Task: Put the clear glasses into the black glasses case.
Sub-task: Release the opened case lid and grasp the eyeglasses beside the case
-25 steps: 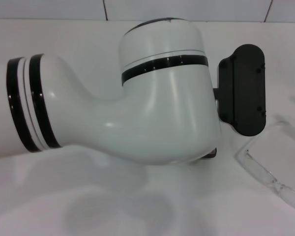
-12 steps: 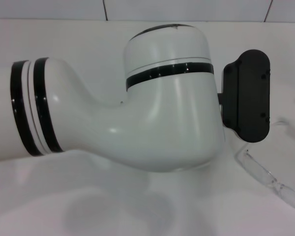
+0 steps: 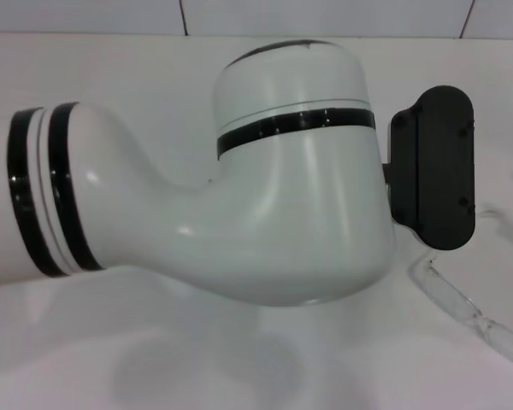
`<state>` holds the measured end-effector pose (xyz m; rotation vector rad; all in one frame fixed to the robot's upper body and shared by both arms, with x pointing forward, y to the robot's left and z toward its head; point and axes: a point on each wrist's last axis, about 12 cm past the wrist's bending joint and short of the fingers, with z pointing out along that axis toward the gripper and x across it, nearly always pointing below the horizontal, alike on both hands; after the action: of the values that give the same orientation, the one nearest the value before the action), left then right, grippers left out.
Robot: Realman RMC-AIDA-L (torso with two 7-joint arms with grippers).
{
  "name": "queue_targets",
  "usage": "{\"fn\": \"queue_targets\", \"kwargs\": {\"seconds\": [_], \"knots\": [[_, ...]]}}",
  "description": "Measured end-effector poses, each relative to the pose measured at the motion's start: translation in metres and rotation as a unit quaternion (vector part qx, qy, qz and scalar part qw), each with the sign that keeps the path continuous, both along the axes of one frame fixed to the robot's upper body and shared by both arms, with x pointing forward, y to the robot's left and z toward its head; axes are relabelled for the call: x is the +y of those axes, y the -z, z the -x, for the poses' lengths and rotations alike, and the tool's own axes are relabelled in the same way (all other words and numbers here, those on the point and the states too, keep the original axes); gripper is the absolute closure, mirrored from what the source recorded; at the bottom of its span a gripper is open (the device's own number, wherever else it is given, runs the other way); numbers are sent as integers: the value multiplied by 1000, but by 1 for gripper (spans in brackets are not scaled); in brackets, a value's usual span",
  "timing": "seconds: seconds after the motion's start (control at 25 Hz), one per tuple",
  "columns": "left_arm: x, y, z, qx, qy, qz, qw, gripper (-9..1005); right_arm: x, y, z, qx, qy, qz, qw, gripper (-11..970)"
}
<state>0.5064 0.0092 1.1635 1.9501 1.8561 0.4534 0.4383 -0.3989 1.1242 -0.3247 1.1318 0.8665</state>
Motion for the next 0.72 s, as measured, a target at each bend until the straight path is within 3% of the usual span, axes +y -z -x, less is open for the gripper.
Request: {"fn": "queue_targets", "kwargs": {"seconds": [0.24, 0.44, 0.56, 0.72], "knots": [[3, -23, 4, 9, -19, 38, 999, 601, 0, -1, -1, -1, -1, 0, 1000, 221], [18, -61, 6, 18, -35, 124, 992, 605, 1, -3, -2, -6, -7, 2, 1000, 222], [47, -99, 4, -5, -53, 223, 973, 608, 1, -4, -5, 1, -23, 11, 1000, 223], [79, -124, -6, -7, -56, 324, 944, 612, -2, -7, -12, 37, -48, 32, 998, 224]]}}
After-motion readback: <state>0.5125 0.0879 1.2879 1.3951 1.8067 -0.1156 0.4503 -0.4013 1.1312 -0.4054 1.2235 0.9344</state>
